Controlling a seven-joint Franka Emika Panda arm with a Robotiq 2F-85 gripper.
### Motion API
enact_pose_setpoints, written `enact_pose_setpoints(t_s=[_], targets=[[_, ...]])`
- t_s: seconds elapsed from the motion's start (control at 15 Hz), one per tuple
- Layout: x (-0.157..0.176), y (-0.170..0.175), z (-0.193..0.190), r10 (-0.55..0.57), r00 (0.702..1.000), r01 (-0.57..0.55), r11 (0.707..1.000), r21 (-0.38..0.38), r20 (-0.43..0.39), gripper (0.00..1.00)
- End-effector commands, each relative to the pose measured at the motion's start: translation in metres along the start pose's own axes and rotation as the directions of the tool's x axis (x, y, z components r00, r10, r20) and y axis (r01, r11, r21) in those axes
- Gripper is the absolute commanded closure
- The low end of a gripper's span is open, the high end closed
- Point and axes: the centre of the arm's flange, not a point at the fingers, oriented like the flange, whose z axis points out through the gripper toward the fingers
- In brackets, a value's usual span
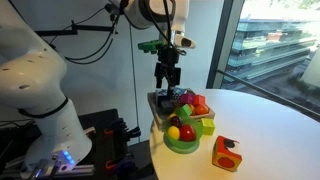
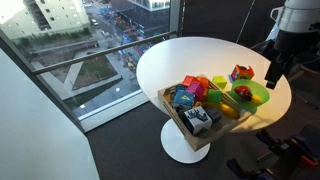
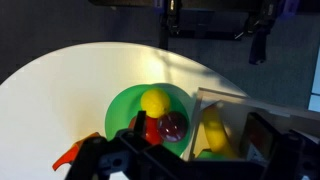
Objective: Put the plum plush toy on the table
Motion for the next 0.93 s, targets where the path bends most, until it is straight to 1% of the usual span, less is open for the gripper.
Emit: enact_pose_setpoints(t_s=[0.0,0.4,0.67,0.87], targets=[[0.000,0.000,0.000,0.000,1.000,0.000,1.000,0.000,-0.001,0.00],[0.001,0.002,0.001,-0.002,1.000,0.002,1.000,-0.002,-0.007,0.00],[0.003,0.007,0.013,-0.004,1.000,0.004,1.000,0.004,-0.018,0.00],[0.005,0.012,0.025,0.009,0.999,-0.008,1.000,0.013,-0.049,0.00]])
